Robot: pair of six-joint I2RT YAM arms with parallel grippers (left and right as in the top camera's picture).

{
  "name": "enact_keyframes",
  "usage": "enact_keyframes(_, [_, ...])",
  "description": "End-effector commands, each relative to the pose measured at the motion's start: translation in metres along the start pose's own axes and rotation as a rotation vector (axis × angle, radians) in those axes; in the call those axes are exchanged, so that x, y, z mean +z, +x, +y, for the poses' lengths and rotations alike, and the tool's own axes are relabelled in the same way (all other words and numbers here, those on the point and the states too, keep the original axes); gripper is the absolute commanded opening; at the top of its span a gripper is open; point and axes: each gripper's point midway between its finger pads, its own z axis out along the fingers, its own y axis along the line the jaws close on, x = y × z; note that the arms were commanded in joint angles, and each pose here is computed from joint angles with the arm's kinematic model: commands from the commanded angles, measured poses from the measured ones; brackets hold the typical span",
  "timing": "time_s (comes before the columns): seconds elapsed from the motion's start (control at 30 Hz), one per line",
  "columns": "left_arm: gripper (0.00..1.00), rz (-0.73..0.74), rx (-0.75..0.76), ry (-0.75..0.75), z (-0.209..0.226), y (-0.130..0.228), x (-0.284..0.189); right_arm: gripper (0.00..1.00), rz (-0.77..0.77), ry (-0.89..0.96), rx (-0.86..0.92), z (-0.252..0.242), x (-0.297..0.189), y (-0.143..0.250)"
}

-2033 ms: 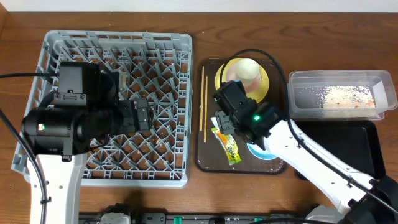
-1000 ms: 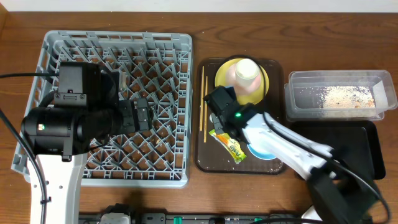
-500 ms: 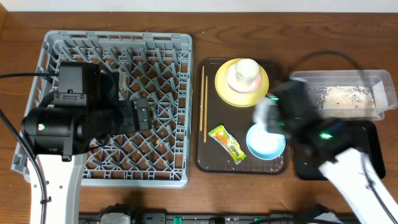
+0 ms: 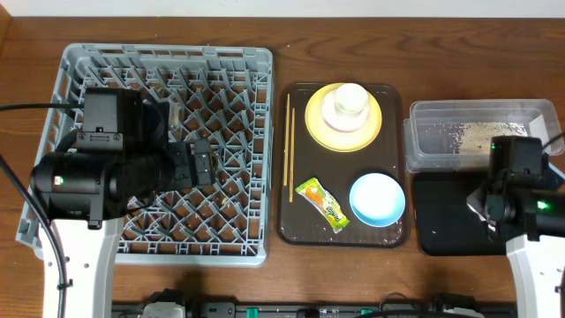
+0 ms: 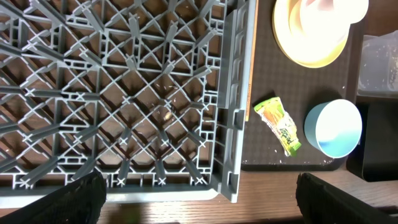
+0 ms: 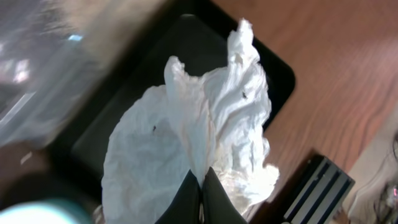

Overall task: Sort waste into correct bins and load items into the dishwasher rack
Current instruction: 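Grasp the white tissue with the right gripper and drop it on black tray, then grasp the yellow-green snack wrapper with the right gripper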

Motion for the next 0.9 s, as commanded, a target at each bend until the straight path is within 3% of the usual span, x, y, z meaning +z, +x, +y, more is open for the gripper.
enact_keyframes(0.0, [0.98, -0.006, 0.000, -0.007, 0.002, 0.000, -0.001, 0.01, -0.005, 0.071, 0.069, -0.015, 0.021, 0.004])
enact_keyframes(0.07, [0.99, -0.006, 0.000, -0.007, 0.002, 0.000, -0.001, 0.06, 0.001, 0.063, 0.085, -0.013, 0.032, 0.008])
enact_keyframes(0.1, [0.99, -0.006, 0.000, -0.006, 0.002, 0.000, -0.001, 0.17, 0.001, 0.061, 0.088, -0.012, 0.035, 0.009])
enact_keyframes(0.17, [0.99, -0.006, 0.000, -0.006, 0.002, 0.000, -0.001, 0.81, -0.005, 0.058, 0.085, -0.011, 0.036, 0.008])
enact_keyframes(0.2, [0.99, -0.006, 0.000, -0.007, 0.002, 0.000, -0.001, 0.97, -0.011, 0.051, 0.075, -0.010, 0.036, 0.006])
enact_keyframes(0.23, [0.99, -0.006, 0.000, -0.007, 0.002, 0.000, -0.001, 0.99, -0.021, 0.043, 0.056, -0.008, 0.036, 0.003])
enact_keyframes(0.37, [0.99, -0.006, 0.000, -0.007, 0.002, 0.000, -0.001, 0.97, -0.015, -0.058, -0.021, 0.012, 0.033, -0.001])
enact_keyframes(0.53, [0.99, -0.006, 0.000, -0.006, 0.002, 0.000, -0.001, 0.73, 0.110, -0.485, -0.258, 0.083, 0.000, 0.020])
enact_keyframes(0.67, [0.99, -0.006, 0.000, -0.007, 0.002, 0.000, -0.001, 0.63, 0.160, -0.790, -0.453, 0.128, -0.042, 0.047])
enact_keyframes(0.87, [0.99, -0.006, 0.000, -0.007, 0.002, 0.000, -0.001, 0.61, 0.155, -0.908, -0.782, 0.158, -0.074, 0.100])
